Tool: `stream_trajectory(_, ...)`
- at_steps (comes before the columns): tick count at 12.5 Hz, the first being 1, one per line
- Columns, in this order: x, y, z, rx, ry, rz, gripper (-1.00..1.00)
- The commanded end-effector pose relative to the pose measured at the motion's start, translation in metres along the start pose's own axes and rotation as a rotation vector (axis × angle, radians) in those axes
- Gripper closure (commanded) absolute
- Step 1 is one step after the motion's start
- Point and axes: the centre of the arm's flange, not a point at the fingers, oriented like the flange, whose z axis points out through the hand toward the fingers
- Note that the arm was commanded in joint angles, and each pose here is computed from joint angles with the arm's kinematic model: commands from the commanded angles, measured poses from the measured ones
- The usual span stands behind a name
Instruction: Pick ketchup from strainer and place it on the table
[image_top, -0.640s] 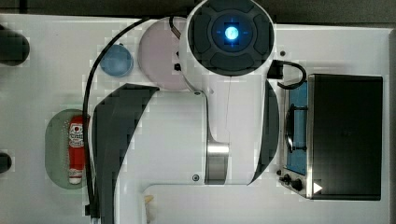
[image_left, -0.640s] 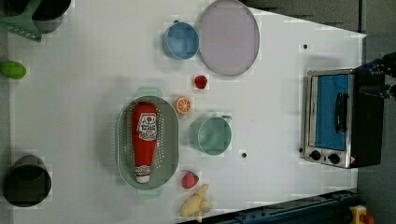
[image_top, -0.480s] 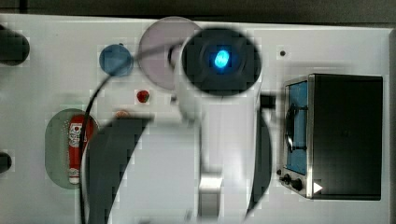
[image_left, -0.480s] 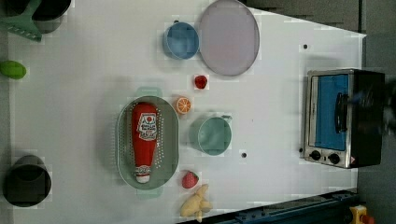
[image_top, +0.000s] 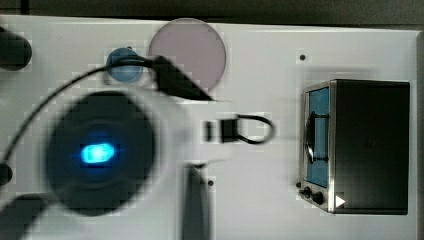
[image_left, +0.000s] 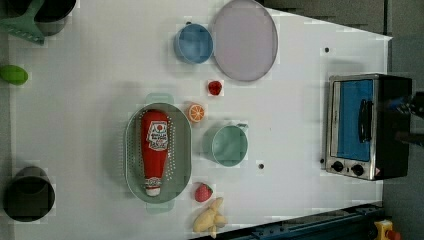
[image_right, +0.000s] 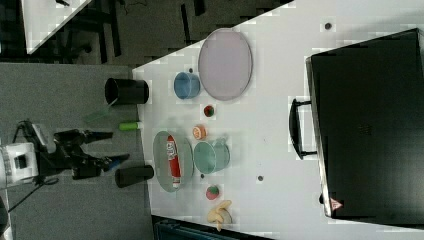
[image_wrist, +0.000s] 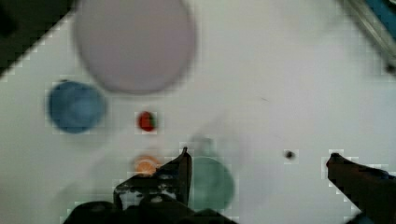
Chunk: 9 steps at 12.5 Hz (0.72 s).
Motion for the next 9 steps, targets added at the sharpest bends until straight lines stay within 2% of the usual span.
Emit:
stream_trajectory(1,-0.07,-0.077,0.05,-0.031,-0.062,-0.162,-1.0)
stream_trajectory(3,-0.108,-0.112,0.069,-0.019,-0.072,-0.26,-1.0)
stream_trajectory(9,-0.219,-0.172,0.155,-0.016,-0.174,-0.505,-1.0)
